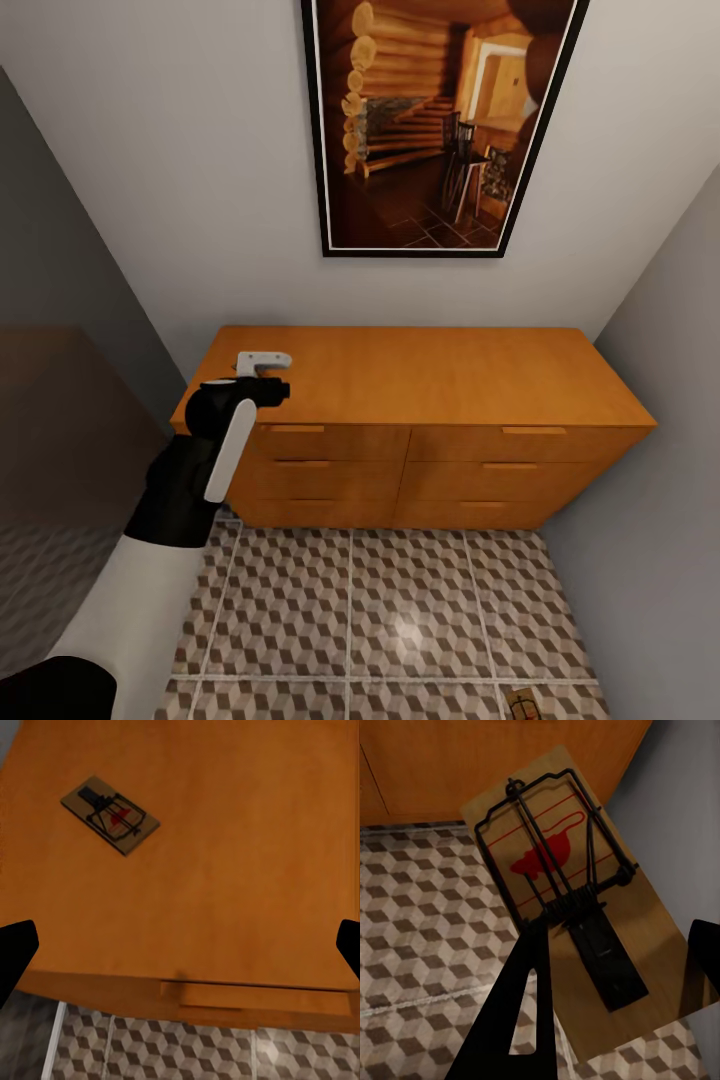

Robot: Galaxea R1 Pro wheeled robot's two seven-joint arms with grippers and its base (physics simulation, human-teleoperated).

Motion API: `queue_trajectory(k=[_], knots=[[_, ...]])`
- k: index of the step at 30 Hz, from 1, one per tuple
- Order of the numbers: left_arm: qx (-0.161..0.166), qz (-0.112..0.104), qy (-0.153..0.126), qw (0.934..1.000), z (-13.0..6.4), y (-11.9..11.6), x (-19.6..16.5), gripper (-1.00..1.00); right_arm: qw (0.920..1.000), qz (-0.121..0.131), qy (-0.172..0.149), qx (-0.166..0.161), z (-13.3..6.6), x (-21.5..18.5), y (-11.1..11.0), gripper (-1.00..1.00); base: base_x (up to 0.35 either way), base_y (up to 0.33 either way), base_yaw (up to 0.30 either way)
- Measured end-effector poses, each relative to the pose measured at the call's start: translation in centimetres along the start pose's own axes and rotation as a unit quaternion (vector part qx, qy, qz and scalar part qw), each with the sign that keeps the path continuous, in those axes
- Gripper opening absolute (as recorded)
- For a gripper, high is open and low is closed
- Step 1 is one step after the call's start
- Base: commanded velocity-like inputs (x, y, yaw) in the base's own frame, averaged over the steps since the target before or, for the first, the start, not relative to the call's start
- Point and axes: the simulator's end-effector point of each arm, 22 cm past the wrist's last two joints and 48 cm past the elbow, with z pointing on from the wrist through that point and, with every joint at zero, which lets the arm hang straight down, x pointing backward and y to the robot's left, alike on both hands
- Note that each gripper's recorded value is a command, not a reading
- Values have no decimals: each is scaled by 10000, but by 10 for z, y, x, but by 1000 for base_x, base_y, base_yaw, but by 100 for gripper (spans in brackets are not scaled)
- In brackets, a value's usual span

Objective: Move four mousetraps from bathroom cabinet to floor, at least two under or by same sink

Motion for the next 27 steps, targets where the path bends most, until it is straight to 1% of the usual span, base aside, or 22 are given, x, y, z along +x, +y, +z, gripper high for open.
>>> queue_trajectory(k=[9,13,21,24,27], knots=[[10,3,-40,10000,-2,0,-3,100,10000,-1,0,-2,0,0,0,-100,13,0,0],[11,4,-31,10000,-2,0,-2,100,10000,-3,3,3,0,0,0,-100,202,0,0],[7,11,0,10000,-1,0,0,100,10000,-3,3,3,0,0,-1,-100,293,0,0],[8,10,-1,10000,-1,0,0,100,10000,-6,6,3,0,1,-1,-100,134,0,0],[3,13,0,10000,0,0,0,100,10000,-33,20,-68,-1,2,2,-100,41,0,0]])
